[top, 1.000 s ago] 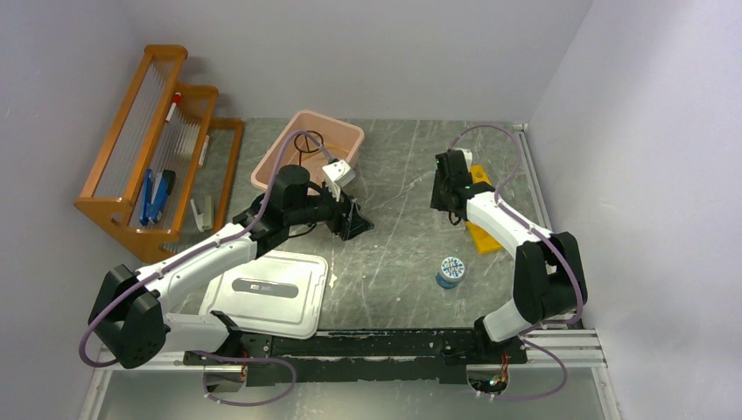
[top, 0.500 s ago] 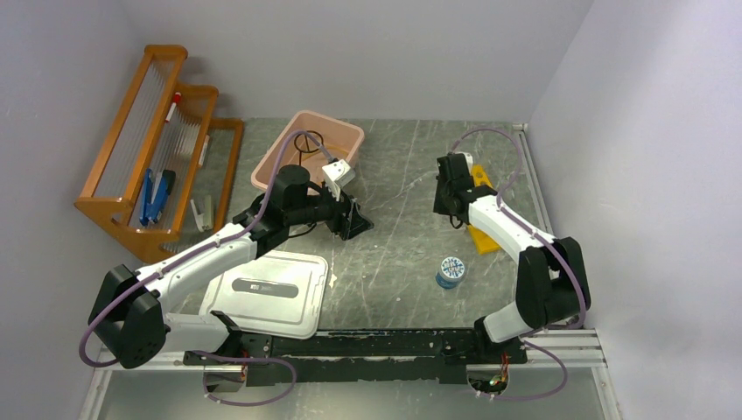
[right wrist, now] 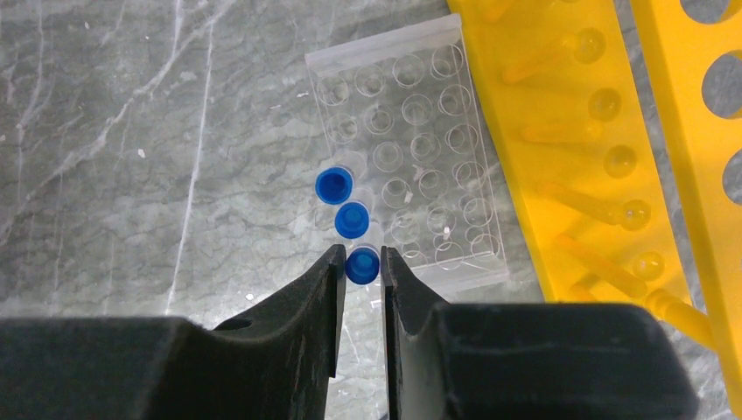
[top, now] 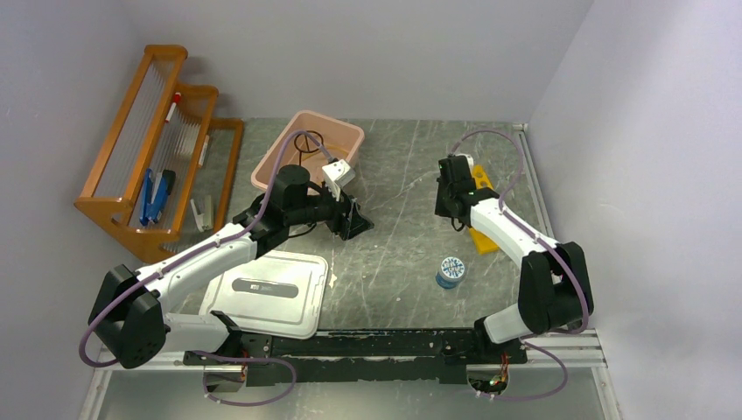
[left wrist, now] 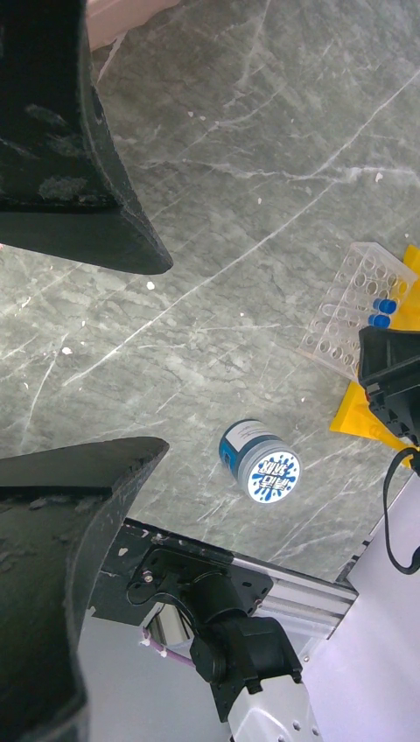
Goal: Organize the chemistry lab equipment
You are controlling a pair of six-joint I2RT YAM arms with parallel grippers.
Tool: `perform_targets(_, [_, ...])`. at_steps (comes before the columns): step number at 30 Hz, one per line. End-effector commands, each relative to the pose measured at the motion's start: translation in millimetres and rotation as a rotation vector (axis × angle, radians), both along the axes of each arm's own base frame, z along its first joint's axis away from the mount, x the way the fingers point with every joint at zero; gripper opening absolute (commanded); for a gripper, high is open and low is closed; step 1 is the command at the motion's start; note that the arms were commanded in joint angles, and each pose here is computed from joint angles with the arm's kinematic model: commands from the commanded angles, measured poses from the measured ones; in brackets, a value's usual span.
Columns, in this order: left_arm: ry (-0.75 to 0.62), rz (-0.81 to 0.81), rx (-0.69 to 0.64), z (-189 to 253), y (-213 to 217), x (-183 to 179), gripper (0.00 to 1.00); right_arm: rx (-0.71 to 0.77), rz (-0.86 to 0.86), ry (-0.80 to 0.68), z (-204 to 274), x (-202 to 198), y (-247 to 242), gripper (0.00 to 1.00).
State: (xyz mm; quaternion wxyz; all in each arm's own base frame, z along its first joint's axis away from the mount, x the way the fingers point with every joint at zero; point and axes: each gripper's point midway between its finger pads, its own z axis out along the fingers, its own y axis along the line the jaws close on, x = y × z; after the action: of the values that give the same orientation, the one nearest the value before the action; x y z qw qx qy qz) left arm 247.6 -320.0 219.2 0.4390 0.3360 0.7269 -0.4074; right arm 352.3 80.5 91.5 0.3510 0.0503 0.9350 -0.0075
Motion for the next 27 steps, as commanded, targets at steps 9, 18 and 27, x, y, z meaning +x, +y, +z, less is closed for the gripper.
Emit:
perform_targets(9, [-0.025,-0.001,-0.026,11.1,-3.2,1.7,0.72,-0.008,-0.009,-0.012,9.7,-10.1,-7.7,0.32])
perform_targets(18, [-0.018,0.034,-0.018,12.5,0.1,5.7,0.73,0.045,-0.003,-0.038,37.4,-4.3,1.7,0.41])
perform_targets(27, [-0.004,0.434,0.07,26.5,47.3,50.5,0.75,0.241,0.034,-0.118,96.1,-18.5,32.4,0.48])
